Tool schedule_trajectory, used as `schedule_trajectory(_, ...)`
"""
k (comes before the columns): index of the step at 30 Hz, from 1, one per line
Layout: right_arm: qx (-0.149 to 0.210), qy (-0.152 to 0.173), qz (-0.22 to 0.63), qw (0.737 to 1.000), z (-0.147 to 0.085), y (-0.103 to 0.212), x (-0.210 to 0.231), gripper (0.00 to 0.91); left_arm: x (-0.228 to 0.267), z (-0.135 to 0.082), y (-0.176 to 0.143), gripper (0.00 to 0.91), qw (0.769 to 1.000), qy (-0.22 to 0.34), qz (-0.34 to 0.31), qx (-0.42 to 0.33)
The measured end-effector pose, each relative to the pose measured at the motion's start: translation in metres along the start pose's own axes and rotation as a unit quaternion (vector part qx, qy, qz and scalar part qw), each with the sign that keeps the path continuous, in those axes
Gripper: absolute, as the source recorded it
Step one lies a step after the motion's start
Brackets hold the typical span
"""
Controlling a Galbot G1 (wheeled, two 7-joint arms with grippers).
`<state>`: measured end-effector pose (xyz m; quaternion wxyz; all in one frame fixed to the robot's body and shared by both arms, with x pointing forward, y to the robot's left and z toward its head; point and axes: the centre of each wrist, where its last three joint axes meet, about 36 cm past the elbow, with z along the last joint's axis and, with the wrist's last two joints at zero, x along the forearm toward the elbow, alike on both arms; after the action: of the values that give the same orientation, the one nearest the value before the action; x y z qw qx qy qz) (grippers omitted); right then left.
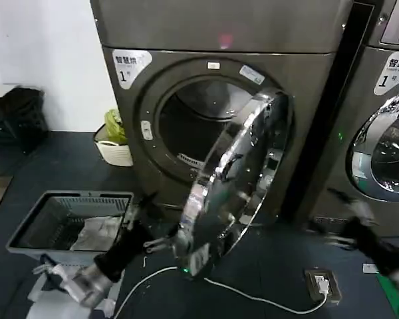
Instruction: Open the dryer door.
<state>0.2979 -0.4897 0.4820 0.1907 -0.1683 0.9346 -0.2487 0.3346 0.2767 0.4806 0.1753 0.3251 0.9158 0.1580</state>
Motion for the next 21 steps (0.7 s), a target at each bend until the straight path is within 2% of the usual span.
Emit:
schedule_trajectory(3,0.040,0.086,0.127,0.987,-0.015,-0.009,0.046,0.907,-0.010,0.003,-0.001,0.907,1.000,-0.012,0.016,0.000)
schedule_trajectory(7,0.063,0.175,0.302,0.935,-0.030,-0.017,0.097,0.907,-0.025,0.007,-0.007,0.907,0.999,-0.024,0.035,0.008)
schedule_trajectory(9,0.089,0.220,0.376,0.896,-0.034,-0.022,0.124,0.907,-0.034,0.008,-0.011,0.907,0.998,-0.032,0.044,0.012)
schedule_trajectory(13,0.119,0.285,0.476,0.823,-0.043,-0.031,0.171,0.907,-0.052,0.010,-0.019,0.907,0.997,-0.046,0.060,0.020)
schedule_trajectory(16,0.126,0.320,0.527,0.777,-0.051,-0.035,0.202,0.907,-0.066,0.012,-0.026,0.907,0.995,-0.056,0.072,0.029)
schedule_trajectory(21,0.149,0.349,0.564,0.733,-0.064,-0.039,0.247,0.907,-0.093,0.018,-0.038,0.907,0.992,-0.068,0.093,0.043)
